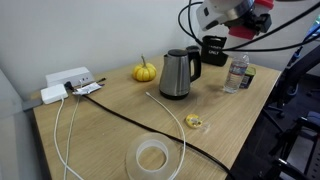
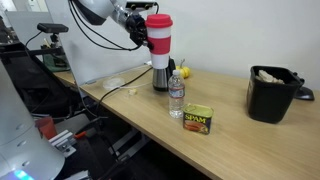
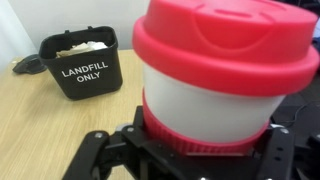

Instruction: Move the pink and white coffee cup to the right side of the table

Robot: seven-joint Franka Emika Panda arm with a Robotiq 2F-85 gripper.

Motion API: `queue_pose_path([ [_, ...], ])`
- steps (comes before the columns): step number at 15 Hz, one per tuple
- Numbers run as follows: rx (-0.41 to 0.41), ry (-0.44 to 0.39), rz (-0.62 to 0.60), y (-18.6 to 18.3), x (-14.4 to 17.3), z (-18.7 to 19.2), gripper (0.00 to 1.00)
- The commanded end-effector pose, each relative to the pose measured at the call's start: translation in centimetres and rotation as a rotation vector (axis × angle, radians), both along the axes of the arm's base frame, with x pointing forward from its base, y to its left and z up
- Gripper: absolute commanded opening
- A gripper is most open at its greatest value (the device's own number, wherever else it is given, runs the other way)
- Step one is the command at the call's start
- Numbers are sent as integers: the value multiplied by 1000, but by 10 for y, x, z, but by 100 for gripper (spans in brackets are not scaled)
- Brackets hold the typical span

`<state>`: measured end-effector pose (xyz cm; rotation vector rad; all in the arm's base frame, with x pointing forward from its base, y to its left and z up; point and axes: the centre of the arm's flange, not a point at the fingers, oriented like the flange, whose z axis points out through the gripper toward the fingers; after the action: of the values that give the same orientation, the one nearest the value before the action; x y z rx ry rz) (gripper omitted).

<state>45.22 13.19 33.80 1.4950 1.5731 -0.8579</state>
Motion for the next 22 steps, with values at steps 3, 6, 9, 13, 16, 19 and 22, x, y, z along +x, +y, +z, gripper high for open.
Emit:
queue_pose_path([
  [3,130,-6,-144,-15,14,18,67],
  [6,123,-9,-147,-14,13,18,92],
  [9,141,-12,-163,-13,15,20,92],
  [13,142,-12,-164,-14,15,20,92],
  [16,142,-12,-164,-14,15,20,92],
  [19,142,-12,-164,-14,15,20,92],
  [22,75,9,-227,-14,10,22,67],
])
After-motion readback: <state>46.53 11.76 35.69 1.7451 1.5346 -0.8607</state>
